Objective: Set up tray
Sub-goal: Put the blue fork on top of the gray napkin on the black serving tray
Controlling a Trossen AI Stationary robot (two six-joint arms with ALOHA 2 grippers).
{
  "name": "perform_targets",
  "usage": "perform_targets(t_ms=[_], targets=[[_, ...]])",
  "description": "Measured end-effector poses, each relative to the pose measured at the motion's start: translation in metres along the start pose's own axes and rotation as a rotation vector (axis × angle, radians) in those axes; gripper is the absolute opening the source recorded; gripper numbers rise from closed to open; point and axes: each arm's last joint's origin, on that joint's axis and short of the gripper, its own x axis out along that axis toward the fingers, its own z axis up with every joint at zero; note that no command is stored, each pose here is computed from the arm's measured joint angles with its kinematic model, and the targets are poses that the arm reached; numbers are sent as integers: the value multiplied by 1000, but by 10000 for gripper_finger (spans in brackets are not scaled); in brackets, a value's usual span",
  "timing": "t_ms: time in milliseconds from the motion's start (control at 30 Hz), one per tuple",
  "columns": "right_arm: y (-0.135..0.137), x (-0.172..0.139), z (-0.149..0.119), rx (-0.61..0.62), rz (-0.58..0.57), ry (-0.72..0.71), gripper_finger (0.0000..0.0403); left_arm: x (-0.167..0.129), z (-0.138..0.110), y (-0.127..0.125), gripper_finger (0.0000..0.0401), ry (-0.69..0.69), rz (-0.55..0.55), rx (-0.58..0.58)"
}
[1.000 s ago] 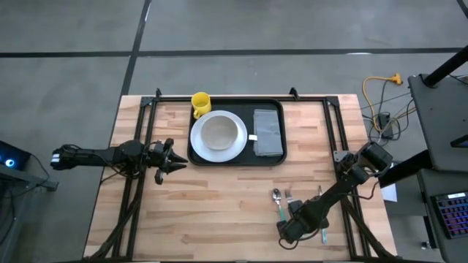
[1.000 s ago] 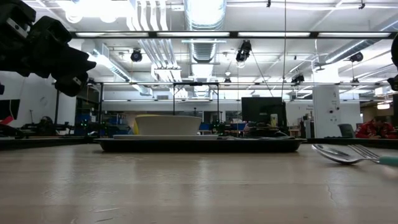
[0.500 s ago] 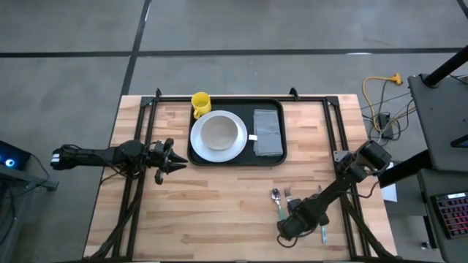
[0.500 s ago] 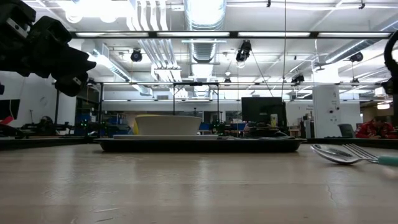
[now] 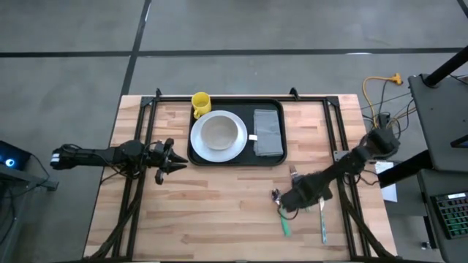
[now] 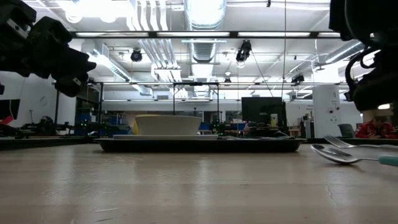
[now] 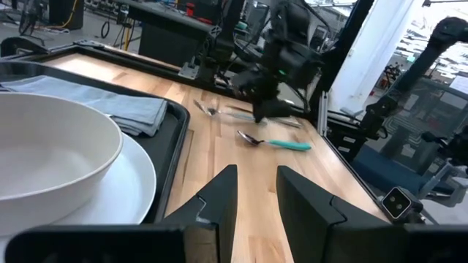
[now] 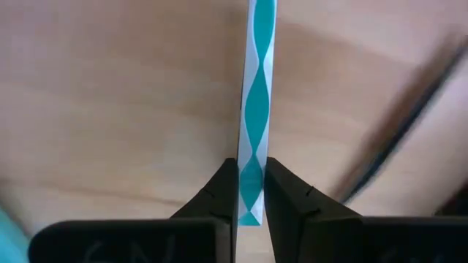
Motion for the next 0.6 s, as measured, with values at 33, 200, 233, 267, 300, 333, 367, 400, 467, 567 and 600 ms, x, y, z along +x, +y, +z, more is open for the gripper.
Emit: perform_targets(t_ms=[33, 200, 233, 267, 300, 333, 367, 400, 467, 567, 600], targets=[[-5, -2, 5, 2, 5, 6, 33, 0, 0, 0, 82, 3, 1, -1], [-29, -10, 26, 32, 62, 11, 33, 0, 0, 0, 82, 3, 1, -1], [-33, -12, 30, 47, 75, 13, 33, 0, 0, 0, 82, 3, 1, -1], [-37, -13, 34, 65, 89, 16, 33, 0, 0, 0, 82, 3, 1, 0], [-41, -14, 38, 88, 98, 18, 33, 0, 0, 0, 82, 3, 1, -1], [-45, -16, 42, 108, 109, 20, 33, 0, 0, 0, 82, 4, 1, -1], [-48, -17, 46, 127, 121, 20, 33, 0, 0, 0, 82, 3, 1, 0], [-50, -19, 51, 149, 134, 17, 33, 0, 0, 0, 82, 3, 1, -1], [-53, -21, 61, 199, 157, 6, 33, 0, 0, 0, 82, 3, 1, -1], [-53, -26, 79, 247, 191, 6, 33, 0, 0, 0, 82, 3, 1, -1], [-53, -29, 86, 258, 200, 3, 33, 0, 0, 0, 82, 3, 1, 0]])
